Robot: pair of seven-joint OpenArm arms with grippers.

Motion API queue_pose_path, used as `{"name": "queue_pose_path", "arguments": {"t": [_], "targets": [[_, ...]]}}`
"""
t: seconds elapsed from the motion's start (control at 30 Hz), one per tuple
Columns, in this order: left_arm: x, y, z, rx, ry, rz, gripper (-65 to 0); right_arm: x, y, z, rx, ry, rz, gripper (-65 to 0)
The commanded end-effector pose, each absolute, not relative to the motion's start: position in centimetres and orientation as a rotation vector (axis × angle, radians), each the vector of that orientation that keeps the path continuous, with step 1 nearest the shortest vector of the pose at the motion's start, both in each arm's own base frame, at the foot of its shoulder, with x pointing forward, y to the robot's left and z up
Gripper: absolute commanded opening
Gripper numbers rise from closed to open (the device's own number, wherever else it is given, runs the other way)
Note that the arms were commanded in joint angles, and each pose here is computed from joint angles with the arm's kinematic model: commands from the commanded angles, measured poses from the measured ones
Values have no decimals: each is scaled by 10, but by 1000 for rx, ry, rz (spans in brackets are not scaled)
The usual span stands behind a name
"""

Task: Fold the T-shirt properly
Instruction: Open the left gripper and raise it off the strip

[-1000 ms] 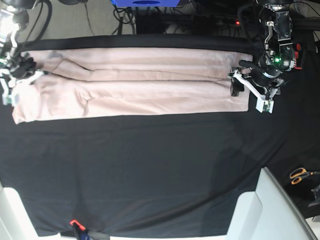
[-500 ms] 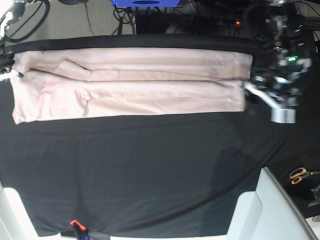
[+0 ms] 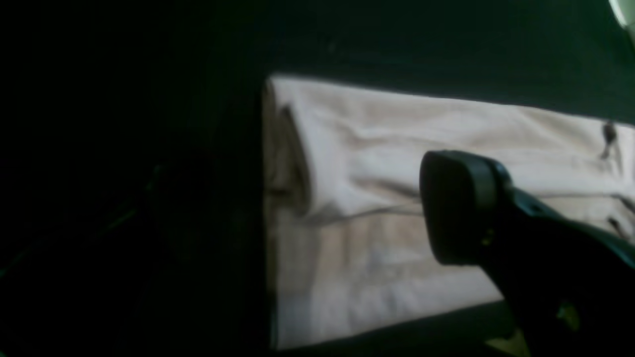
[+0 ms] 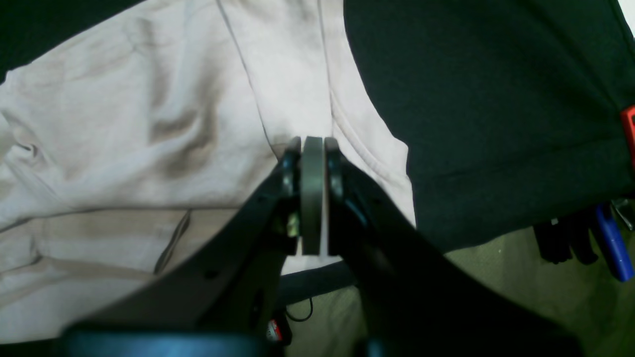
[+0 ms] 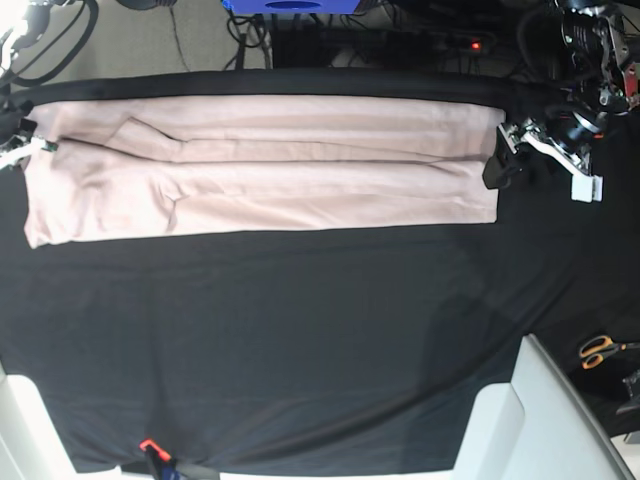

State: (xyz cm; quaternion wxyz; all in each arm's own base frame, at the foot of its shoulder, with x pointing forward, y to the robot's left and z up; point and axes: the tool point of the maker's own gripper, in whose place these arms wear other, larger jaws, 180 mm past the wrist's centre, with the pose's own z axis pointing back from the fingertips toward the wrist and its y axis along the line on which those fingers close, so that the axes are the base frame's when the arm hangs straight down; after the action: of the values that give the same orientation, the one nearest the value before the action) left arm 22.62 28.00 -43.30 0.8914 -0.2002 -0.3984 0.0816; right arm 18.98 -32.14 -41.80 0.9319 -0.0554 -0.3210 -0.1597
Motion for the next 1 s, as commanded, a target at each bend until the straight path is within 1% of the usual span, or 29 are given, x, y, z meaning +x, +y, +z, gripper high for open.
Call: {"name": "queue_pose_path", "arguments": {"t": [0.0,0.13,0.27,0.3,0.4,0.43,0.5,0.6,0.67,0.73,0.77,0.8,0.83,0.97], "targets": [[238,288,-423,-421,-874,178,0,196,-328,-407,-132,-699,-314,-644],[235,294,-447,-425,-823,243,0,191,-329,-409,-134,-687,-314,-644],[231,264,-473,-420,-708,128,0,190,-328,-410,-133,-685,-315,-644],[229,253,-478,-429,-691,109,0,189,-328,-410,-134,-682,-315,-644],[224,242,-485,-446,-675,116,0,186,-328,-412,-135,-675,-314,-644],[224,240,-485,-451,-676,119,-30,185,-328,-412,-135,-673,-314,-644],[222,236,-487,-457,-671,124,-123,185,-329,-412,-136,-673,-315,-644],[221,234,-489,-462,-668,128,-221,183,-330,-412,-139,-672,-319,-644],[221,234,-489,-462,-668,128,-296,183,-330,-412,-139,-672,-319,-644],[222,234,-487,-461,-674,124,-416,183,-330,-412,-139,-672,-319,-644],[223,234,-486,-461,-678,123,-502,184,-329,-412,-137,-672,-316,-644],[225,234,-485,-462,-682,122,-606,184,-329,-412,-136,-672,-315,-644],[227,234,-484,-462,-686,122,-650,184,-329,-412,-136,-672,-315,-644],[233,238,-482,-409,-696,166,-650,184,-329,-412,-136,-672,-315,-644]]}}
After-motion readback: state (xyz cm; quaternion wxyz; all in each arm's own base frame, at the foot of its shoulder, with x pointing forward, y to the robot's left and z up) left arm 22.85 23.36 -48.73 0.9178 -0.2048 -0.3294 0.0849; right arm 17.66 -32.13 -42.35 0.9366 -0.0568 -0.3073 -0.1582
